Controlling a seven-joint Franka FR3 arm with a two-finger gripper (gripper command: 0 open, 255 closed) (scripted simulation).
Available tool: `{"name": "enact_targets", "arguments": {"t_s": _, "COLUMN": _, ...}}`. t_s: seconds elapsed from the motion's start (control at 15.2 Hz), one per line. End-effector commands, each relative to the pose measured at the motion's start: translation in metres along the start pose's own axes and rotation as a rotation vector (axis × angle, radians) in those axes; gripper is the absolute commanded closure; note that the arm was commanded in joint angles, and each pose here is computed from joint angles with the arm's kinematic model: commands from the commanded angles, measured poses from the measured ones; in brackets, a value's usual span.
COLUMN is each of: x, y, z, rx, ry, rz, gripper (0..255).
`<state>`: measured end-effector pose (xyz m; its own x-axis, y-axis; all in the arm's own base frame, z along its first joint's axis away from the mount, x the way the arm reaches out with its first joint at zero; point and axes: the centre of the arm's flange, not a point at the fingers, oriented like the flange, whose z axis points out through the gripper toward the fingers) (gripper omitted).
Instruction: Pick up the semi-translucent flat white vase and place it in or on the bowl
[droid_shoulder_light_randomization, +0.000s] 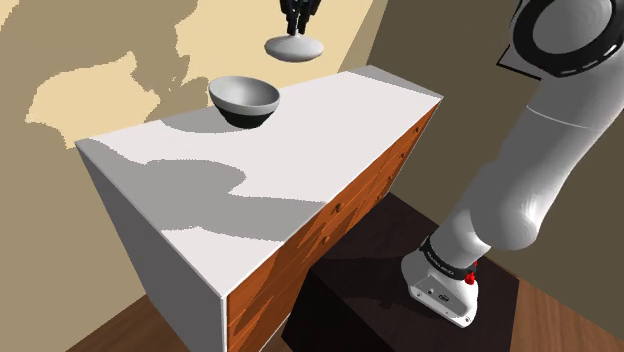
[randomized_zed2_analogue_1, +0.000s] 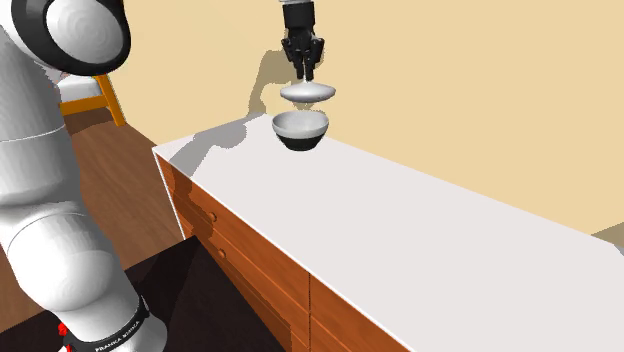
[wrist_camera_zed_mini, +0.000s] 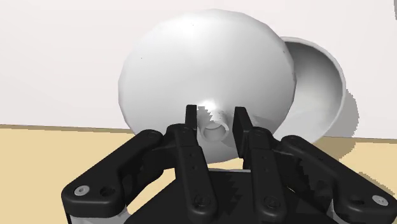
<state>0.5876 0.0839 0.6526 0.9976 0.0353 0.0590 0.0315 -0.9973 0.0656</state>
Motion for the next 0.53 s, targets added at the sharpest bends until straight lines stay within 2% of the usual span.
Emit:
{"name": "enact_targets", "arguments": {"t_s": 0.0, "x": 0.013, "y": -0.022, "z": -0.004, "rx": 0.000, "ry": 0.000, "rz": 0.002, "gripper": 255}}
{"name": "enact_targets", "arguments": {"t_s": 0.46, "x": 0.057, "y": -0.096, "z": -0.015, "rx": 0.000, "ry": 0.000, "rz": 0.002, "gripper": 255}}
